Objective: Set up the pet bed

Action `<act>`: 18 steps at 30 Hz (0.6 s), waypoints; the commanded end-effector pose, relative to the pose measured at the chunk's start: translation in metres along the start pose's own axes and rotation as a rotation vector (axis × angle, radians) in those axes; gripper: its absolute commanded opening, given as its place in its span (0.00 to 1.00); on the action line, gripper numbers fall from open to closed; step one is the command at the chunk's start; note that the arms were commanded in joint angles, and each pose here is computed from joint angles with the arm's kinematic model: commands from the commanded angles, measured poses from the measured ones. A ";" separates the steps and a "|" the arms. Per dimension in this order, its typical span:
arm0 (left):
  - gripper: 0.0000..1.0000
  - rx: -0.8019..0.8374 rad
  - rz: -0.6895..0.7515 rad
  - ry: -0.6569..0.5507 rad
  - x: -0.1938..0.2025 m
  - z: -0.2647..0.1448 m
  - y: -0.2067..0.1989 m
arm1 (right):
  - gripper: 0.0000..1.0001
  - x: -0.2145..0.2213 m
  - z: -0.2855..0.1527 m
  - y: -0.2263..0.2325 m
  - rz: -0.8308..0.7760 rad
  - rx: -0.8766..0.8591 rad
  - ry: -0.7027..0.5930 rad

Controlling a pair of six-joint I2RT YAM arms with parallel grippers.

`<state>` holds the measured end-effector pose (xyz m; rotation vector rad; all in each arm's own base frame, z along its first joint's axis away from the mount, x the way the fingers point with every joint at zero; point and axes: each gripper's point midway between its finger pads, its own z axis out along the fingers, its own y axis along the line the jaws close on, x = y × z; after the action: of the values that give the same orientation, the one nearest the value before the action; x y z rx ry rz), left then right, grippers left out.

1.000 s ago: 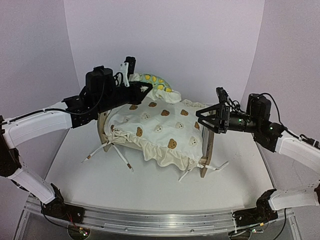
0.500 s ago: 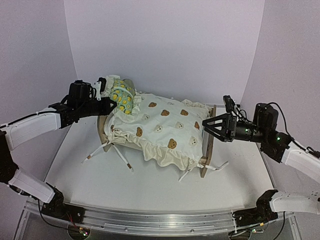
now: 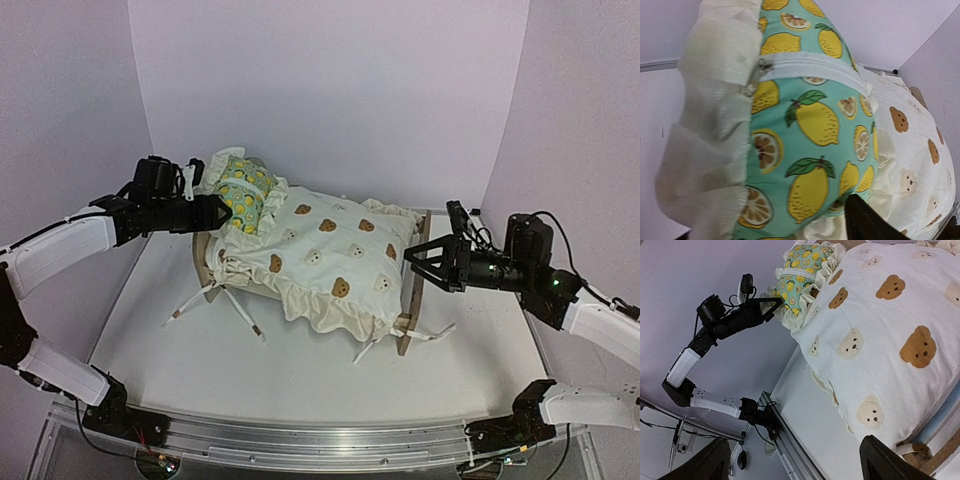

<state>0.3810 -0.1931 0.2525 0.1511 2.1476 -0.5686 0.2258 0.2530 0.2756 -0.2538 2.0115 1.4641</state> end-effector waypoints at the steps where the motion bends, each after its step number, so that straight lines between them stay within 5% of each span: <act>1: 0.83 -0.059 -0.011 -0.057 -0.023 -0.017 0.008 | 0.95 -0.004 -0.003 -0.007 -0.006 0.058 -0.029; 5: 0.99 -0.045 -0.002 -0.127 -0.048 -0.047 -0.002 | 0.98 -0.006 -0.009 -0.021 -0.003 0.175 -0.028; 12: 1.00 -0.007 0.024 -0.228 -0.077 -0.106 -0.021 | 0.98 -0.009 -0.028 -0.056 -0.027 0.408 -0.067; 18: 1.00 -0.113 0.035 -0.254 -0.055 -0.142 0.002 | 0.98 -0.001 -0.050 -0.081 -0.081 0.528 -0.127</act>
<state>0.3302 -0.1501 0.3741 0.0948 1.9080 -0.5345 0.2476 0.2032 0.2342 -0.0485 2.1814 1.0086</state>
